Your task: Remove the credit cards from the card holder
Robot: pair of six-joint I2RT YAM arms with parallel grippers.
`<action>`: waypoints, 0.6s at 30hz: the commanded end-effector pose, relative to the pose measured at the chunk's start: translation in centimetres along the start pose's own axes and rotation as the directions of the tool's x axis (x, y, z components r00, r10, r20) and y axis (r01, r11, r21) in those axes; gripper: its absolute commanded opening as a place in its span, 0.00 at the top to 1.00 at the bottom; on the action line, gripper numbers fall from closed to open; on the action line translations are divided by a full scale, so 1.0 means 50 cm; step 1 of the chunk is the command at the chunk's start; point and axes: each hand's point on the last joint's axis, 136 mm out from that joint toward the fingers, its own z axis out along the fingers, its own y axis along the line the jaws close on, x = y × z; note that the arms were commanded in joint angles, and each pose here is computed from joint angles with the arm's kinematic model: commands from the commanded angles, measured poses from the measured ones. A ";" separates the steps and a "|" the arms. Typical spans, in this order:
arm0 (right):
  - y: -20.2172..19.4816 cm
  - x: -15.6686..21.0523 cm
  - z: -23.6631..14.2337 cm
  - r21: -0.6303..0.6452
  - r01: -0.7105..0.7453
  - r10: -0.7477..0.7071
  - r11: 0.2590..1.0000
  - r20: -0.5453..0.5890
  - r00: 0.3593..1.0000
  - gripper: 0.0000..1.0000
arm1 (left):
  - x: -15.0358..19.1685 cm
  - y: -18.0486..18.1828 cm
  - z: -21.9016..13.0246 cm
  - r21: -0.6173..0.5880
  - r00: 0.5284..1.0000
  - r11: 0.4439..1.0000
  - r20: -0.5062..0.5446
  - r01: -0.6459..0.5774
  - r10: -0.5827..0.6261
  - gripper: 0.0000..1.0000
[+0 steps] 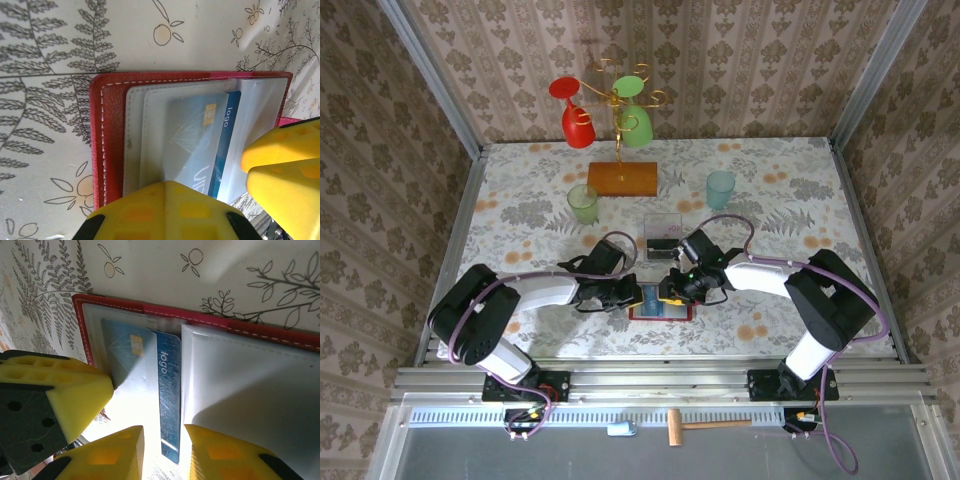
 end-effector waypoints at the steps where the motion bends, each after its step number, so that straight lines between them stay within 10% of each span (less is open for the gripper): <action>1: 0.000 0.004 0.011 -0.035 -0.022 0.021 0.999 -0.021 1.000 0.74 | 0.008 0.017 0.004 -0.039 1.000 0.999 -0.018 -0.003 0.003 1.00; 18: -0.027 0.008 0.033 0.003 -0.042 0.042 0.999 -0.042 0.998 0.76 | 0.019 0.037 0.012 -0.070 0.999 0.998 -0.042 0.008 -0.011 1.00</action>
